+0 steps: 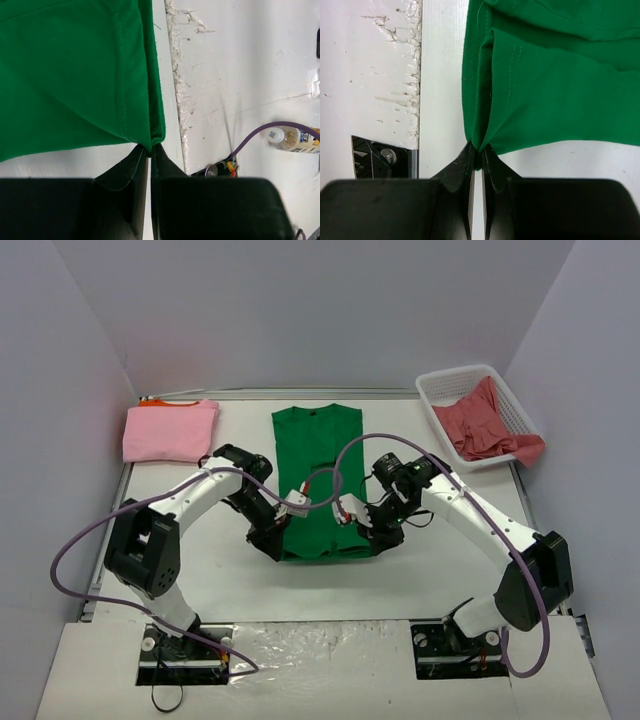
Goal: Fold and stack the t-shirts
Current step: Fold the folded rectangular tshirt in 1/3 of the way, then grab one side of the 2/3 rectangular tshirt with both arms, then fold the long partially folded tshirt into a neat square
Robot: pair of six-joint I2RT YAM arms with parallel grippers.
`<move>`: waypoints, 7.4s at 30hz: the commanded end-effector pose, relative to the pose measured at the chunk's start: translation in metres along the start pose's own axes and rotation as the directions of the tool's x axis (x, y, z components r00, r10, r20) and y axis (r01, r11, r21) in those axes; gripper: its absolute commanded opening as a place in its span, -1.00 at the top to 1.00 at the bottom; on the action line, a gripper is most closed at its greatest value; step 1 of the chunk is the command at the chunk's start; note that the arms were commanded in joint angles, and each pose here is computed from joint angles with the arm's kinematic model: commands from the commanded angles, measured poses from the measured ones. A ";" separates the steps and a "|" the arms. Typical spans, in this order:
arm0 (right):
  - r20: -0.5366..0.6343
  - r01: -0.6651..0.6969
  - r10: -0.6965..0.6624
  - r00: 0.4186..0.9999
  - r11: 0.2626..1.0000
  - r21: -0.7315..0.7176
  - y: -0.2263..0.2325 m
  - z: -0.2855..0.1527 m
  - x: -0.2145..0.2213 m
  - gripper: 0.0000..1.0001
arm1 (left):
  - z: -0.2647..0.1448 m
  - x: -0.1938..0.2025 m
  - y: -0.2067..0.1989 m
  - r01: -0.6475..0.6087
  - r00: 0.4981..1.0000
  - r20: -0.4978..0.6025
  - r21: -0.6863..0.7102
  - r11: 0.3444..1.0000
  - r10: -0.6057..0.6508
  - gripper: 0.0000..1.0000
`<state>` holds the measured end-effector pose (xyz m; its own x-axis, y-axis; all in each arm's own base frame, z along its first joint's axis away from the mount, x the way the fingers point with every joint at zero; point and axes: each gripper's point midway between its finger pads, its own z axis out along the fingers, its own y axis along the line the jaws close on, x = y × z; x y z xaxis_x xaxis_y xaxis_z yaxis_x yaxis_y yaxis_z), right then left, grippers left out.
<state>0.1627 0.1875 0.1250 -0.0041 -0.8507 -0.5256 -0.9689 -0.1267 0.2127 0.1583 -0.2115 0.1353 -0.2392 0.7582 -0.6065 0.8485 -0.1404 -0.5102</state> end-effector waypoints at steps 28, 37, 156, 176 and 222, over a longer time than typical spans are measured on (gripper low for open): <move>0.059 -0.049 0.035 0.998 0.968 0.245 -0.151 -0.060 -0.027 1.00 | -0.107 -0.041 0.092 0.130 0.989 0.109 -0.308 0.942 -0.101 0.95; 0.076 -0.074 0.055 0.996 0.959 0.274 -0.195 -0.065 -0.026 1.00 | -0.128 -0.047 0.128 0.134 0.988 0.113 -0.337 0.932 -0.101 0.95; -0.027 -0.207 0.213 0.977 0.969 0.132 -0.083 0.041 0.035 1.00 | -0.034 0.011 0.072 -0.043 0.987 -0.160 -0.388 0.920 -0.021 0.95; 0.107 -0.093 0.088 0.990 0.995 0.044 -0.013 -0.040 -0.032 1.00 | -0.059 -0.014 -0.053 -0.178 0.980 -0.132 -0.238 0.955 0.149 0.95; 0.203 -0.088 0.017 0.979 0.934 0.347 -0.292 -0.068 -0.077 0.13 | -0.171 0.003 0.167 -0.098 0.991 -0.134 -0.749 0.655 -0.005 0.65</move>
<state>0.4110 0.2576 0.1653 -0.0654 -0.7556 -0.6518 -0.9975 0.0659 0.0237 0.3185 -0.1463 0.1649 -0.1749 0.8142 -0.5536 0.9749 0.2219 0.0184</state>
